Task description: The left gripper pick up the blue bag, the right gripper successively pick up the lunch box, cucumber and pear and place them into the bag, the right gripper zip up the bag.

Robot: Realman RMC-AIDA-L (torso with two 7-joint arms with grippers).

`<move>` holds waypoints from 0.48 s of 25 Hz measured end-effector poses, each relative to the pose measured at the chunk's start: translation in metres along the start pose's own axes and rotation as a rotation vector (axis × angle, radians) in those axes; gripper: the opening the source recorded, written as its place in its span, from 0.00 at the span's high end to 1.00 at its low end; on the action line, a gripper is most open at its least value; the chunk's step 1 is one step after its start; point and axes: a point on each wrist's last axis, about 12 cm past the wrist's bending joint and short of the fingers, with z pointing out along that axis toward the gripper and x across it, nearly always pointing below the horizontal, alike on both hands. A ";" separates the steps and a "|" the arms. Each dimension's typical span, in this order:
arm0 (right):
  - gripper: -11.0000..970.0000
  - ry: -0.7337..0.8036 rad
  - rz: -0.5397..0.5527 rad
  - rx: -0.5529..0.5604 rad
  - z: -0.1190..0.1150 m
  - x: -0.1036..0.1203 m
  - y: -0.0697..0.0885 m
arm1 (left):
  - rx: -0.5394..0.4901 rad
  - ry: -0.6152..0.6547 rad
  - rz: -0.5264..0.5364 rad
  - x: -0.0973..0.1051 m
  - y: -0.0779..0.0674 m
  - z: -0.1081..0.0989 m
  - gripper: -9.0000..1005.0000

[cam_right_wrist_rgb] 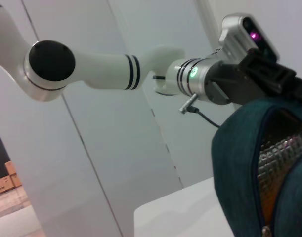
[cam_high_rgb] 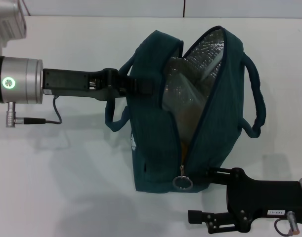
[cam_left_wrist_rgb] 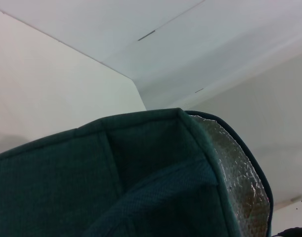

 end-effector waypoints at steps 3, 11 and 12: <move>0.18 0.004 0.009 0.007 0.000 0.000 -0.002 | 0.000 0.000 0.000 0.000 0.000 0.000 0.91; 0.20 0.002 0.010 0.018 0.001 -0.002 -0.004 | 0.000 0.000 -0.001 0.000 0.000 0.000 0.91; 0.23 0.003 0.011 0.021 0.001 -0.003 -0.005 | 0.001 0.000 -0.001 0.000 0.000 0.000 0.91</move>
